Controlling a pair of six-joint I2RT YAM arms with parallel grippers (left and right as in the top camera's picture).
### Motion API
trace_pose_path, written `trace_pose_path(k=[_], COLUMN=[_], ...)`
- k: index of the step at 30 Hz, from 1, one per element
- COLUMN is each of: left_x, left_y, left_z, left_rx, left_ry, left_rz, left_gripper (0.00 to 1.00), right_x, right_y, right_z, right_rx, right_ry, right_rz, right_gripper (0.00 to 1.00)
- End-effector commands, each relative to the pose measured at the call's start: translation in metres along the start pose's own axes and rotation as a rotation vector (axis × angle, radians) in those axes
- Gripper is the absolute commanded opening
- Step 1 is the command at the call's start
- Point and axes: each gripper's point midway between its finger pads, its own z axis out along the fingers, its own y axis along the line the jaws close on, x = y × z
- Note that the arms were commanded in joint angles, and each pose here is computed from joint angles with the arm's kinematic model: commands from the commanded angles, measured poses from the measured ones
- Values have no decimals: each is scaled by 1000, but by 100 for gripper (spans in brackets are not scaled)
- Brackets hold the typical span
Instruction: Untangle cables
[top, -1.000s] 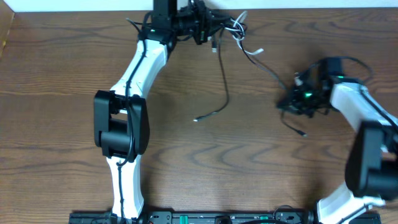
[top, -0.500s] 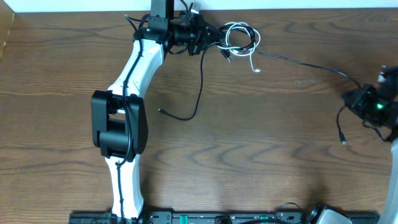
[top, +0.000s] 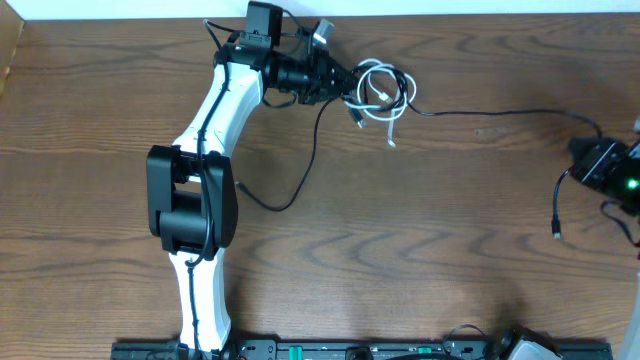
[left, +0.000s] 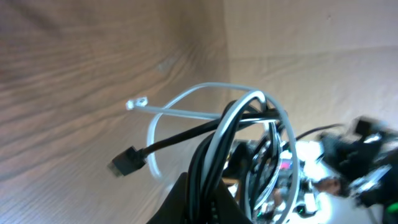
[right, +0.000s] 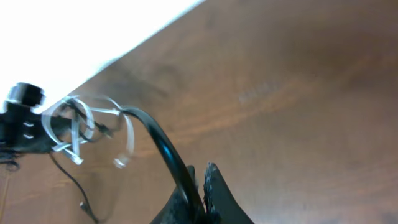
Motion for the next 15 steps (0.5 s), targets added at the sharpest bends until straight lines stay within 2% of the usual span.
trace_pose_path(k=[1,7,11,12,14,15], left_x=[9,39,47,49,51,52], left_y=[1,25,40,40,37,35], left_z=[-8,1,9,12,16,18], left_rx=[-62,-203,-328,-329,-325,-324], left_ry=[12,114,156,162,171,173], left_rz=[236,263,277,281,288,284], left_gripper=[7,8,7,7,7,7], right_x=[-31,-56,-55,-52,-45,-42], right_y=[44,54,33,31,27,26], right_z=[-31,-45,-24,-19,-8,-4], right_rx=[-130,-117,-68,-75,-91,-101], right_ry=[-107,-196,-137,-115,-64,-41], right_rz=[-198,-263,-215,-213,-194,-181], right_gripper=[1,1,2,5,24,37])
